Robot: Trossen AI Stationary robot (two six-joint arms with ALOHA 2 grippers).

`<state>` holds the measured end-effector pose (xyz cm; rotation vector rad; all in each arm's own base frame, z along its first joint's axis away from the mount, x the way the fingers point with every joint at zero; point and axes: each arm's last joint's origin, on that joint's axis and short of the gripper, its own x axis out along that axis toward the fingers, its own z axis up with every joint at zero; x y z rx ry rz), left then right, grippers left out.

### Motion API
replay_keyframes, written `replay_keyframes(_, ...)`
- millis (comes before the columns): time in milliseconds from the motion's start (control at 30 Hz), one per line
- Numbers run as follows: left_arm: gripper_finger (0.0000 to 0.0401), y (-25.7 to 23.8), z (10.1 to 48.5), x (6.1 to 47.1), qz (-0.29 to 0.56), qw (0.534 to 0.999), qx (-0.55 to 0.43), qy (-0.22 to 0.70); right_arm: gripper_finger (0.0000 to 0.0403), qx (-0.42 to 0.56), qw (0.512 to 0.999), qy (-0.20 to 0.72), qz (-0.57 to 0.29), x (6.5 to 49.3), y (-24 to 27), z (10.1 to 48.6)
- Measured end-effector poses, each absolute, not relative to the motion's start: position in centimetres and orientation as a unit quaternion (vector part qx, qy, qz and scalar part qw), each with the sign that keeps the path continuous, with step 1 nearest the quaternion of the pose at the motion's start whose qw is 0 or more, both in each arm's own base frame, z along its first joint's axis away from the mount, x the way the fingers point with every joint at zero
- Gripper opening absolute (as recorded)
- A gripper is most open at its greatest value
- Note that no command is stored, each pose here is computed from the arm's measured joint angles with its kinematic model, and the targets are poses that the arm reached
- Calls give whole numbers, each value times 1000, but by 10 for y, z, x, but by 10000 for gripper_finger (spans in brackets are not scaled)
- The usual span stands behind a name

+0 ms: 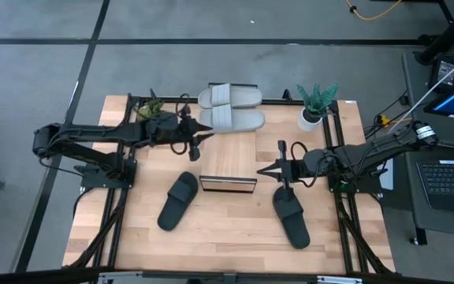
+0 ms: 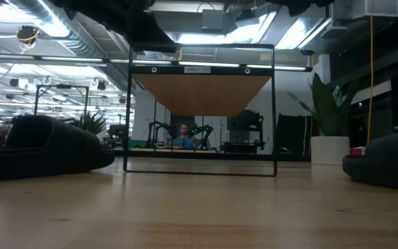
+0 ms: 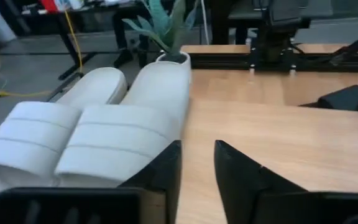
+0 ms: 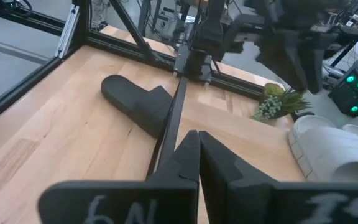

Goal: Pick and place slides into the shelf
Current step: Put the gray slide on the shelf

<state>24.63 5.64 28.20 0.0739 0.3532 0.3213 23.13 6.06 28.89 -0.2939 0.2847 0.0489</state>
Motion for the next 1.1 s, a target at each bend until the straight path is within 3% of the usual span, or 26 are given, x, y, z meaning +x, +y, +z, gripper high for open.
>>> replay_keyframes(200, 8, 73, 282, 258, 131, 962, 26, 239, 5, -147, 979, 141, 24, 231, 61, 289)
replay_keyframes(500, 3, 82, 284, 285, 108, 944, 25, 312, 5, -149, 979, 136, 24, 232, 61, 290)
replay_keyframes(767, 1, 80, 263, 317, 77, 931, 45, 354, 5, -154, 978, 136, 23, 232, 60, 290)
replay_keyframes(1100, 0, 84, 256, 328, 146, 915, 74, 369, 5, -158, 978, 136, 24, 232, 60, 290)
